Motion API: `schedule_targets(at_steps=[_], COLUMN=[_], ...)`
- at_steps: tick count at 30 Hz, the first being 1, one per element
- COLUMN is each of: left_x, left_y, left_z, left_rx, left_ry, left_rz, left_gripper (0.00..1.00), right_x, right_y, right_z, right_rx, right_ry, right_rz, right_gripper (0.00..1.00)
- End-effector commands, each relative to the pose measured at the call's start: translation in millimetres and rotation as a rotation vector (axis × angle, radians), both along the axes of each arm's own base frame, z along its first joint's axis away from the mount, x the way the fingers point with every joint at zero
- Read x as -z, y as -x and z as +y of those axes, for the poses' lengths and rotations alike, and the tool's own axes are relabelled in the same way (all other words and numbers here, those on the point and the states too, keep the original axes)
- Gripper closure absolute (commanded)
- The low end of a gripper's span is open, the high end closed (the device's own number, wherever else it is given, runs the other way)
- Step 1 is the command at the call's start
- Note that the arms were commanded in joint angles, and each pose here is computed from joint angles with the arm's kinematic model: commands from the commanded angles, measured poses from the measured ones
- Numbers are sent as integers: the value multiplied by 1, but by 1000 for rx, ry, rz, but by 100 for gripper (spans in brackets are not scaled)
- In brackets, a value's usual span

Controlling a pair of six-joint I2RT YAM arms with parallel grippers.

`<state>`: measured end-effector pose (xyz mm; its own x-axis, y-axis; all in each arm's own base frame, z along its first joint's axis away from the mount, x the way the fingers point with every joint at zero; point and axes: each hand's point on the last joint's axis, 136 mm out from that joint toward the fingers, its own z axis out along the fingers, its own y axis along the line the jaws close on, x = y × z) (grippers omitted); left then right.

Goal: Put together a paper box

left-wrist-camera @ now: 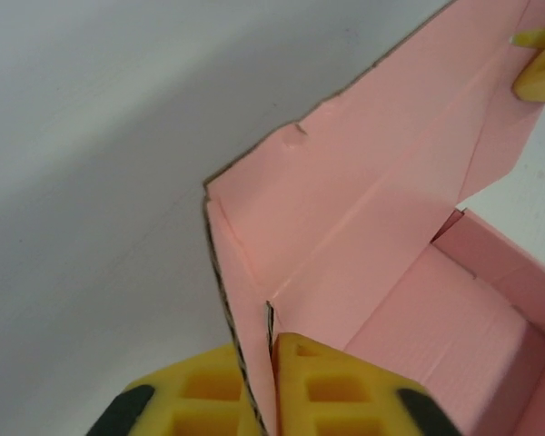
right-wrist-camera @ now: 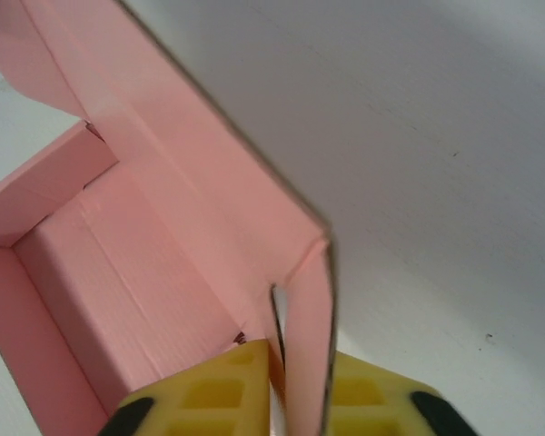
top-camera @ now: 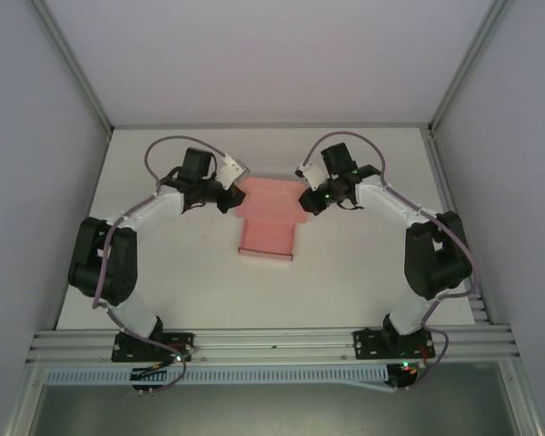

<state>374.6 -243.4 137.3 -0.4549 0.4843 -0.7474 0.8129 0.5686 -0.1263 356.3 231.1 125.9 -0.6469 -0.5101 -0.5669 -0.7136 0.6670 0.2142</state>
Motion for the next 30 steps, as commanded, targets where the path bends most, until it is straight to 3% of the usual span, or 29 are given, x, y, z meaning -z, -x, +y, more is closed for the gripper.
schedule_targets(at_steps=[1,6,10,13,19,24,30], left_x=[-7,-21,-45,-61,-54,-45,-55], left_y=[3,0,-16,-19,-16,-22,-25], left_z=[3,9,26,32,24,11,17], left_rx=[-45,-183,-451,-614,-750,-792,-923], left_ry=[-51,-105,-136,-78,-44,-1,152], left_rz=[-52,-149,-250,-274,-312,-244,-237], left_gripper=[99,100,100,100,100,100,100], right_x=[-14,-25,-33,-47,-63,-73,-75], right_y=[-10,-15,-20,-25,-33,-41,-45], right_z=[-5,-9,-12,-15,-19,-35,-52], right_rx=[58,157,298,433,685,897,1104], right_ry=[-2,-16,-4,48,-30,-90,-240], right_rz=[-38,-70,-148,-282,-339,-435,-487], right_gripper=[91,96,98,97,100,100,100])
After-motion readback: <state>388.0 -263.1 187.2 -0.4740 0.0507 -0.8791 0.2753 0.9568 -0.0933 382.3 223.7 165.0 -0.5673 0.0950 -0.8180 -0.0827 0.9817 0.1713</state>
